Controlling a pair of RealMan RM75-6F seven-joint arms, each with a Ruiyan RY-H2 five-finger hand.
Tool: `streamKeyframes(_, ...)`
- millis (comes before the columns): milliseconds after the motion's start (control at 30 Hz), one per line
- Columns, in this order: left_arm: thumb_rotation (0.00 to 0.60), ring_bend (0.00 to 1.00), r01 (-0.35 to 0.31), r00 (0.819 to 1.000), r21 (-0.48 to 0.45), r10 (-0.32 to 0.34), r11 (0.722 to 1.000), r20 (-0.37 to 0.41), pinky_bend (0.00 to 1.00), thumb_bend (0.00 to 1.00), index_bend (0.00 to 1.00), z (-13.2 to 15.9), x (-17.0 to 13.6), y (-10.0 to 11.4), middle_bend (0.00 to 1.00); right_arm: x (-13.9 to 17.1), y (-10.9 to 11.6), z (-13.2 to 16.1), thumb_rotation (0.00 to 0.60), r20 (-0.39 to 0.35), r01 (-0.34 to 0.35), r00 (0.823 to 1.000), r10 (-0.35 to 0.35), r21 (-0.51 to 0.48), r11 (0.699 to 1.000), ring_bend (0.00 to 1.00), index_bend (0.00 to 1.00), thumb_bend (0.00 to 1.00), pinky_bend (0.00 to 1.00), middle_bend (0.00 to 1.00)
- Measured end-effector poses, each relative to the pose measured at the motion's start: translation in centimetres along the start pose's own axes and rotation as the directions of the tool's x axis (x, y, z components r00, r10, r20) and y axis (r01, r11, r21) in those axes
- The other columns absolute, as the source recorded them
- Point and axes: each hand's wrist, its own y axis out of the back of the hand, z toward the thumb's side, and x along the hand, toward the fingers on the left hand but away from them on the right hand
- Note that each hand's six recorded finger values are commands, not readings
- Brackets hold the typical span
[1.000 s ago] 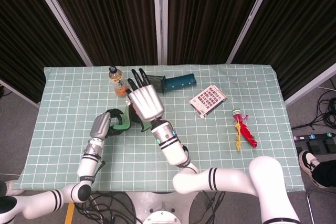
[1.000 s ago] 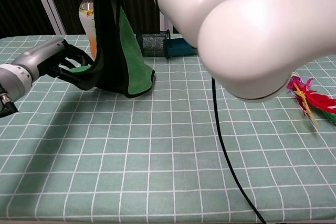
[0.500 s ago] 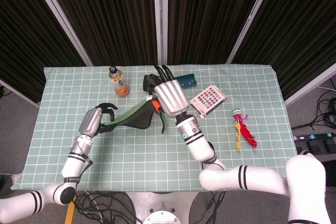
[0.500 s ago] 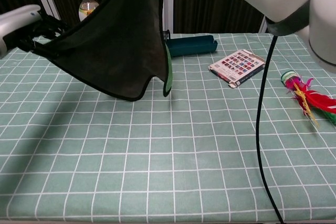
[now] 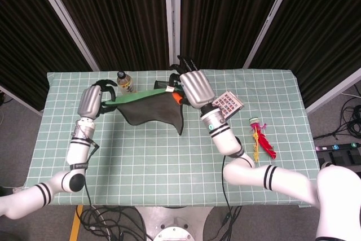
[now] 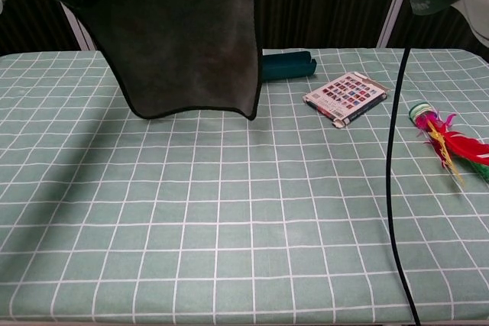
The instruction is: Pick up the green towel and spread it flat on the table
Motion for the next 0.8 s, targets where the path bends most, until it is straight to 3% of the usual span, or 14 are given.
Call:
streamKeyframes(100,0.6,0.28,-0.048,0.999,-0.008,0.048,0.999,0.006,0.31,0.46,0.76,0.4,0.5,0.6,0.45,-0.4,0.6,-0.7,0.6,-0.014,0.007,1.0,-0.008,-0.025,1.0,0.01,0.74,0.41,0.0,0.24)
streamKeyframes(200,0.6,0.28,-0.034,0.999,0.009,0.034,0.999,0.015,0.31,0.45,0.76,0.3,-0.1,0.2,0.45,-0.1,0.2,-1.4,0.6,-0.031,-0.03,0.999,0.029,-0.026,0.999,0.0,0.74,0.41,0.0,0.24)
streamKeyframes(400,0.6,0.28,0.04,0.998,0.072,-0.042,0.997,0.037,0.31,0.45,0.76,-1.0,-3.7,-2.0,0.45,2.6,-2.6,-3.1,0.6,-0.06,-0.171,0.984,0.17,-0.011,0.985,0.0,0.74,0.4,0.0,0.25)
streamKeyframes(567,0.6,0.28,0.125,0.99,0.128,-0.133,0.984,0.054,0.31,0.43,0.75,-2.4,-8.2,-4.0,0.45,6.3,-5.1,-4.2,0.6,-0.08,-0.293,0.953,0.291,-0.002,0.956,0.0,0.74,0.4,0.0,0.25)
streamKeyframes(800,0.6,0.28,0.207,0.972,0.16,-0.221,0.965,0.078,0.31,0.42,0.75,-2.9,-12.8,-5.7,0.45,10.6,-6.7,-5.1,0.6,-0.093,-0.362,0.928,0.36,-0.005,0.932,0.0,0.74,0.39,0.0,0.25)
